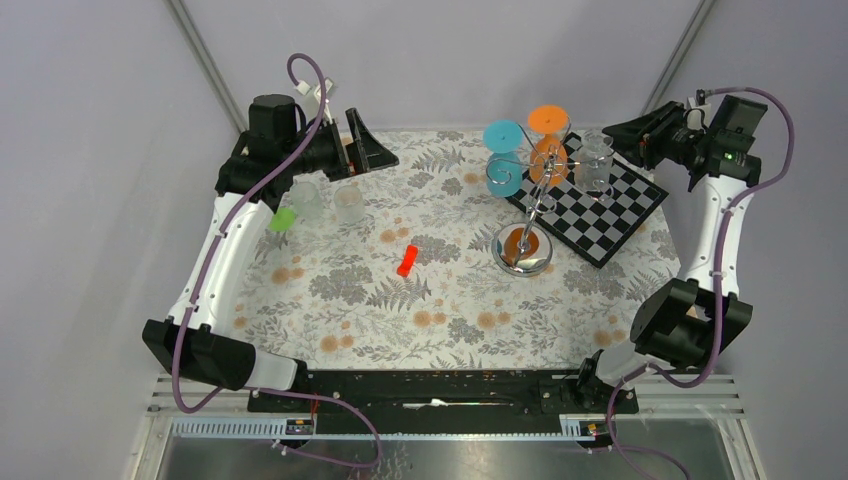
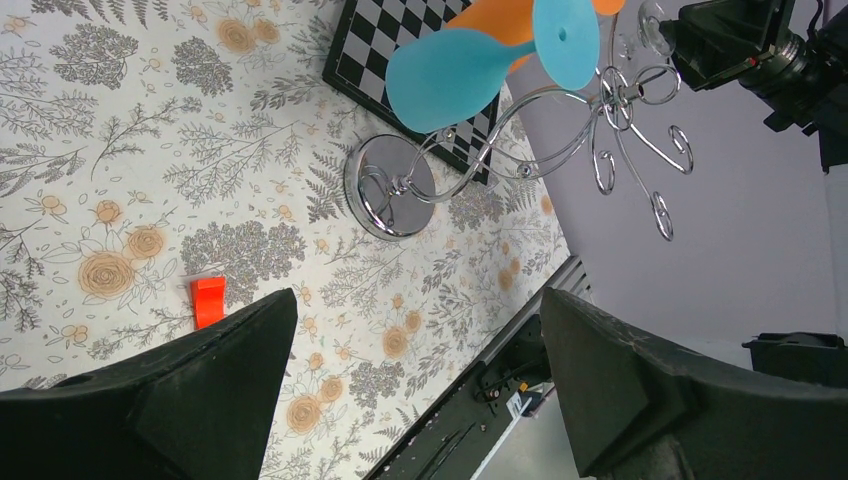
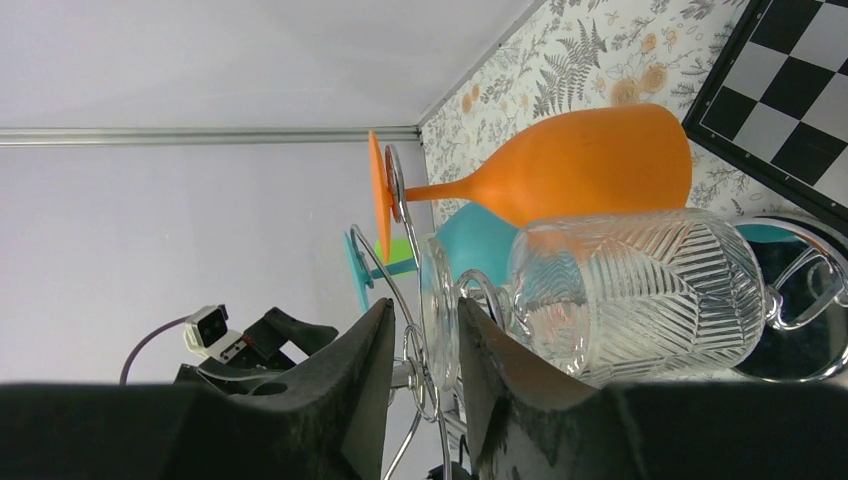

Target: Take the wine glass off the wine glass rack

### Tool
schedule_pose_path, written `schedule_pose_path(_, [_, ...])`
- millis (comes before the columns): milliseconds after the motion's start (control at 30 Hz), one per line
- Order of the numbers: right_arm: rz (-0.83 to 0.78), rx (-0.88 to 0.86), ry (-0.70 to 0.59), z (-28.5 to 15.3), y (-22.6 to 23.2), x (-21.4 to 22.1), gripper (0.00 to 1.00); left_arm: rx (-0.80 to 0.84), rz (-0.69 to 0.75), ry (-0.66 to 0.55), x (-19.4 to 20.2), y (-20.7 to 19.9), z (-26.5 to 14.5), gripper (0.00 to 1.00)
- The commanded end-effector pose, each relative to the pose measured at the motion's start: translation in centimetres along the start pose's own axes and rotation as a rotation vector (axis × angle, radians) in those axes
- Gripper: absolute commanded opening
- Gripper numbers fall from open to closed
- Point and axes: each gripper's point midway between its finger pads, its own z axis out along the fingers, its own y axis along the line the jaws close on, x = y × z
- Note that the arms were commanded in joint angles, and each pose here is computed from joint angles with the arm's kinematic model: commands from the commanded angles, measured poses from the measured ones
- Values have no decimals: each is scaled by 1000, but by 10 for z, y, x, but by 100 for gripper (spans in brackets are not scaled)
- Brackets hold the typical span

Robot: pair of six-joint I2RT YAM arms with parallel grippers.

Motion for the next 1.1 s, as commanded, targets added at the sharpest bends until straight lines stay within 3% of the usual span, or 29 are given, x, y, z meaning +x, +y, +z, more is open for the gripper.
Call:
schedule_pose_path(0, [-24, -70, 10, -6, 20, 8, 36, 12, 59, -49, -13, -8, -7, 99])
schedule_pose_path(167, [-1, -61, 5, -5, 17, 7, 24, 7, 63, -50, -13, -8, -7, 99])
schedule_pose_path(333, [3, -27, -9, -6, 13, 7, 1, 4, 66, -52, -14, -7, -7, 99])
schedule_pose_path(767, [-43, -91, -110, -14, 37, -5, 0, -13, 85, -72, -15, -8, -13, 99])
schedule_pose_path(1067, [-56, 4, -201, -27, 37, -10, 0, -42, 108, -107, -20, -8, -20, 99])
